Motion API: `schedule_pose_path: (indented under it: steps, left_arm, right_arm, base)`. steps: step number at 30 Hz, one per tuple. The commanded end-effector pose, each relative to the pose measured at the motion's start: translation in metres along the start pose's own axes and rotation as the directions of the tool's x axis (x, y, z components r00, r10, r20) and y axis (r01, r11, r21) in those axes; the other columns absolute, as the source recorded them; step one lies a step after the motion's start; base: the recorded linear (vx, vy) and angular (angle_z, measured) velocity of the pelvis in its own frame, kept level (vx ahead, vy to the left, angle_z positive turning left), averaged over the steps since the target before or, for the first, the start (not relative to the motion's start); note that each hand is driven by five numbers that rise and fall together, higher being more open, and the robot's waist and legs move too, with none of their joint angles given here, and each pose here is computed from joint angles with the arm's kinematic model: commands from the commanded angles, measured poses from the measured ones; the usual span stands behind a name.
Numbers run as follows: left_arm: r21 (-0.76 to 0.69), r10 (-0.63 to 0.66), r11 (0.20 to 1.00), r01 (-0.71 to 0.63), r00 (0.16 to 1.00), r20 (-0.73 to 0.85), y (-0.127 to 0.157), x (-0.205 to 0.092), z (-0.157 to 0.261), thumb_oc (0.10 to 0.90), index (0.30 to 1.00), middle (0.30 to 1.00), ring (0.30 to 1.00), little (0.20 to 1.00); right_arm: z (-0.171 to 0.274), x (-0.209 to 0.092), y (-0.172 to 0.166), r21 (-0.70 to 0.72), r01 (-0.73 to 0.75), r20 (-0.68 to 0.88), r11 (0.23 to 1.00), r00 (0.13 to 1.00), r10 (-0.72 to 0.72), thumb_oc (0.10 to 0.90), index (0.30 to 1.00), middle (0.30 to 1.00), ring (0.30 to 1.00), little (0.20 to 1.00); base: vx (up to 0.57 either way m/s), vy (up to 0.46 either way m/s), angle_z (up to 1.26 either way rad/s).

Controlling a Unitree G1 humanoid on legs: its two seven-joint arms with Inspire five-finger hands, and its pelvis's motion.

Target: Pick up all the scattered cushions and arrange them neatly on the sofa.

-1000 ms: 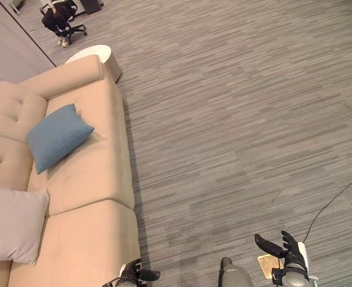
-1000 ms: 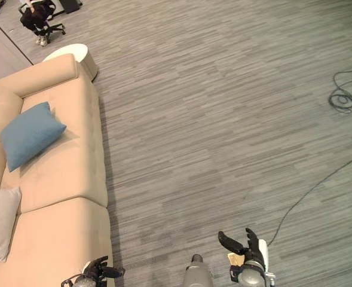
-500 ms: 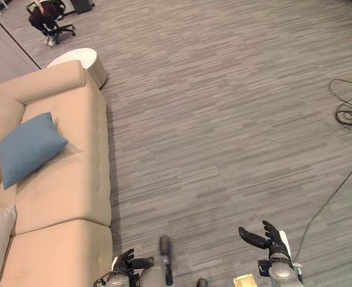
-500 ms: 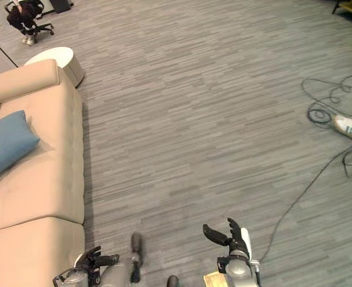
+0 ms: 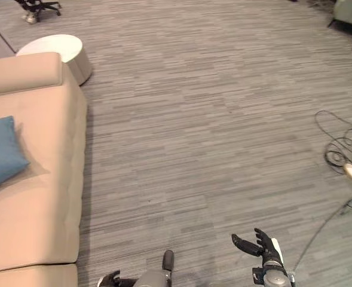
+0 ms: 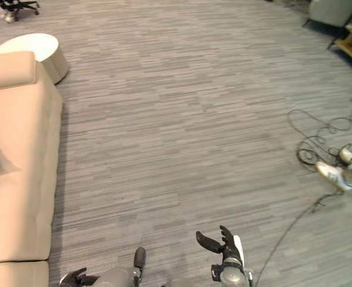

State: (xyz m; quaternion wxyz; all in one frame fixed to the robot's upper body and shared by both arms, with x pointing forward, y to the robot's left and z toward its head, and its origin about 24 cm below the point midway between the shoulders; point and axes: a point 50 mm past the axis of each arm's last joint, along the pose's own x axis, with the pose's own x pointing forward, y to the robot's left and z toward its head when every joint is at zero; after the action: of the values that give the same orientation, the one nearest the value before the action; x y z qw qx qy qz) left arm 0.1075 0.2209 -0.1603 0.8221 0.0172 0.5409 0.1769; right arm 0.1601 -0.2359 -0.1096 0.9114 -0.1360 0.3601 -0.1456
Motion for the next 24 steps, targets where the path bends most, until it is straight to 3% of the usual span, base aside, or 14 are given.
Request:
schedule_pose_path:
  steps: [1, 8, 16, 24]
  left_arm:
    - [0.025, 0.018, 1.0, -0.017, 0.998, -0.066, 0.005, -0.002, -0.019, 0.8, 0.9, 0.9, 0.9, 0.9]
    - [-0.042, -0.001, 0.999, -0.004, 0.992, -0.128, 0.0, -0.005, -0.033, 0.8, 0.9, 0.9, 0.9, 0.9]
    - [-0.128, -0.007, 0.992, -0.003, 0.997, -0.082, -0.002, -0.002, -0.018, 0.8, 0.9, 0.9, 0.9, 0.9]
    - [-0.158, 0.042, 0.985, -0.072, 0.981, -0.189, 0.021, -0.007, -0.05, 0.8, 0.9, 0.9, 0.9, 0.9]
  right_arm:
    - [0.021, -0.001, -0.013, 0.108, 0.025, 0.12, 0.994, 0.992, -0.038, 0.8, 0.9, 0.9, 0.9, 0.9]
    - [0.012, -0.005, -0.012, 0.122, 0.021, 0.092, 0.992, 0.995, -0.032, 0.8, 0.9, 0.9, 0.9, 0.9]
    - [0.025, 0.0, -0.026, 0.122, 0.053, 0.14, 0.991, 0.988, -0.07, 0.8, 0.9, 0.9, 0.9, 0.9]
    - [0.033, -0.002, -0.014, 0.12, 0.001, 0.174, 0.993, 0.984, -0.022, 0.8, 0.9, 0.9, 0.9, 0.9]
  base:
    - [0.72, -0.246, 1.04]
    - [0.38, -0.207, 1.16]
    - [0.2, -0.233, 0.92]
    - [0.51, 0.053, 0.17]
